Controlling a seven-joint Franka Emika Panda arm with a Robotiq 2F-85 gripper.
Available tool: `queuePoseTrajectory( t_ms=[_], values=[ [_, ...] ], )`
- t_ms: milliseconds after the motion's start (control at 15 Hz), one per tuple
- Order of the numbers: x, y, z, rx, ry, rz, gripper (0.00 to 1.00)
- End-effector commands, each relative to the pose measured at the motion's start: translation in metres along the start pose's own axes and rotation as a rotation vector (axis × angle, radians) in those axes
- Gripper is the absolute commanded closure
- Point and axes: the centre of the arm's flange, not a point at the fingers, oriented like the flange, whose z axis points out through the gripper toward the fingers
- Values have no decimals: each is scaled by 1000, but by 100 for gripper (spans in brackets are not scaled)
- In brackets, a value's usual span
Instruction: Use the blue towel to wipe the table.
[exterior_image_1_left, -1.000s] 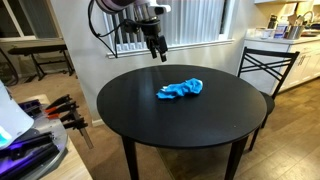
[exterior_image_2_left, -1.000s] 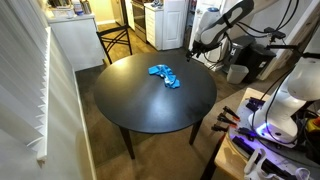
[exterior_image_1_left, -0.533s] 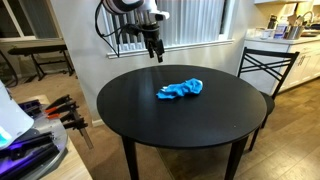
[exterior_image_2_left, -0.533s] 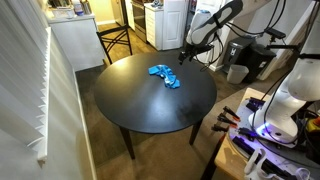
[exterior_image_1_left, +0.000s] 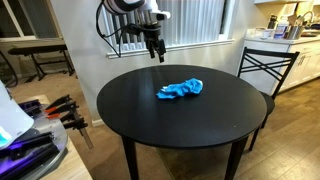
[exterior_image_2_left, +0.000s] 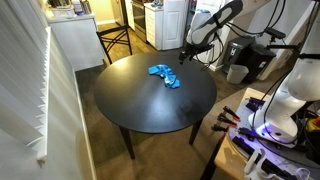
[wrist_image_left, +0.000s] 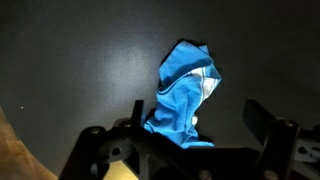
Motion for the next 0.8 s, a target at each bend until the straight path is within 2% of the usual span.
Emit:
queuePoseTrajectory(
  t_ms=[0, 333, 733],
  values=[
    [33, 7, 20, -18, -30, -82, 0],
    [78, -1, 59, -56, -31, -231, 0],
    [128, -3, 93, -59, -30, -388, 0]
  ],
)
